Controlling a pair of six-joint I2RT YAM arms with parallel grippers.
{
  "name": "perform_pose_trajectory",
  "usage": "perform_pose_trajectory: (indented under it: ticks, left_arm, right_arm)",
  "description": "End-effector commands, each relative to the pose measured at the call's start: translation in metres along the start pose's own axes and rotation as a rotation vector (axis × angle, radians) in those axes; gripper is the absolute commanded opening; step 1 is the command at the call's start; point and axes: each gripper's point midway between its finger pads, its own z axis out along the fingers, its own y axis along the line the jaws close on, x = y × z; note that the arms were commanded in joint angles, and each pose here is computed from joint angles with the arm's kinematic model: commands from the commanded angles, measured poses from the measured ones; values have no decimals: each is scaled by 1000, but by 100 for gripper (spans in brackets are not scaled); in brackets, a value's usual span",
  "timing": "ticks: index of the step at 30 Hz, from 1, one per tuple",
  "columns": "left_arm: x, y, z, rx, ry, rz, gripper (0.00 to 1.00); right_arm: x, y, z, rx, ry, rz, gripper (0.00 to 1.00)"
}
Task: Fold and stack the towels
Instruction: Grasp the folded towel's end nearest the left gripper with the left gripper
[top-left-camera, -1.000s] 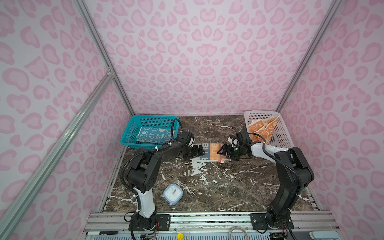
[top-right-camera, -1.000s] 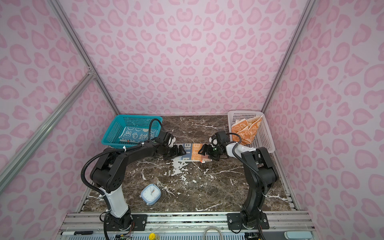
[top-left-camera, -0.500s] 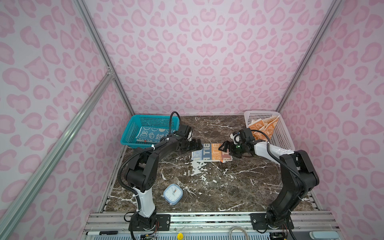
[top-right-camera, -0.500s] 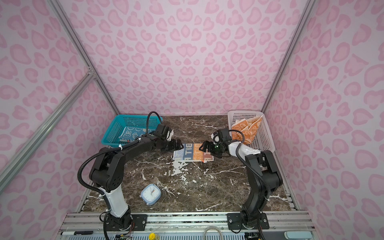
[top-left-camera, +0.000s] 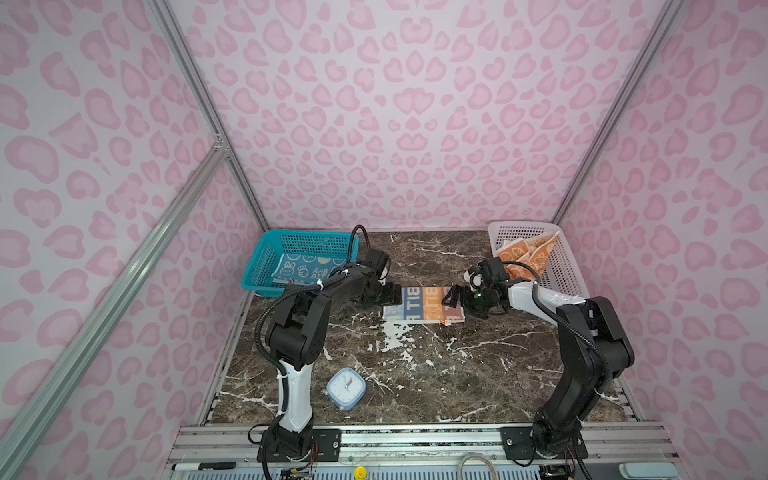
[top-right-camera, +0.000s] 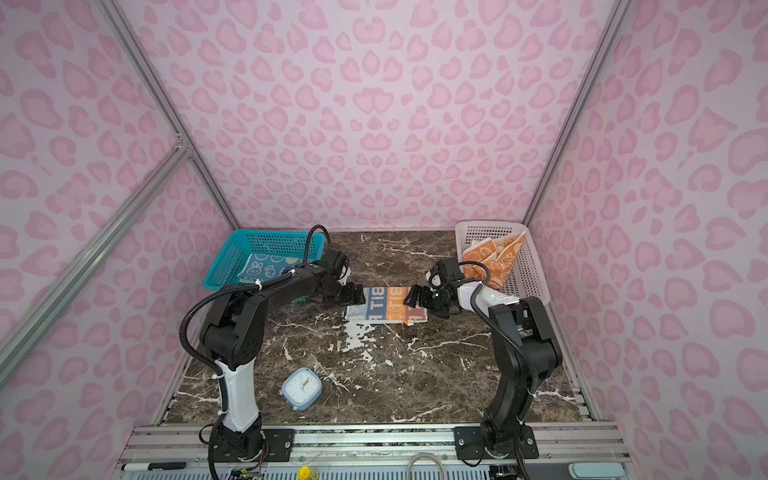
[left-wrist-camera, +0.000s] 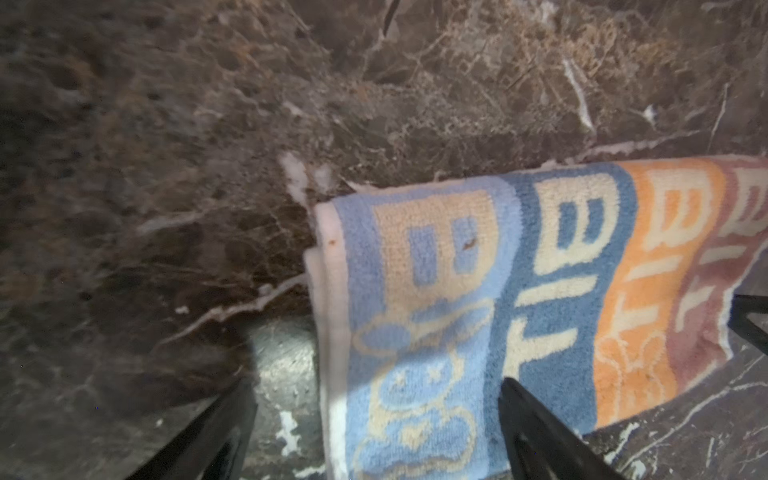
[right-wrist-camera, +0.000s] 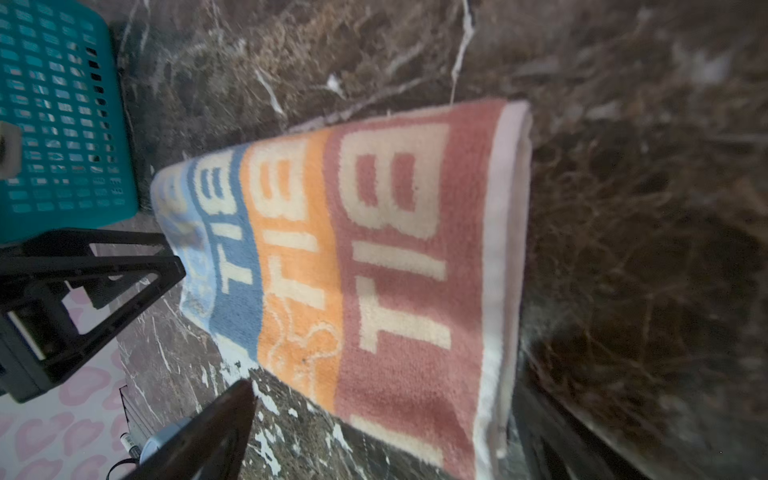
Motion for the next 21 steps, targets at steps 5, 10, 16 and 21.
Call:
perform_pose_trajectory:
  ticks: [5,10,16,21]
  left_arm:
    - [8,-6,12,5,55,23,84]
    - [13,-5,13,-1,66,27,74]
    - [19,-5,17,3,87,32,52]
    - [22,-4,20,-1,97,35,31]
  right_arm:
    - [10,-14,14,11,7,24,98]
    - [16,-12,22,0,18,31,98]
    - [16,-11,26,-1,19,33,98]
    - [16,-8,26,-8,18,31,98]
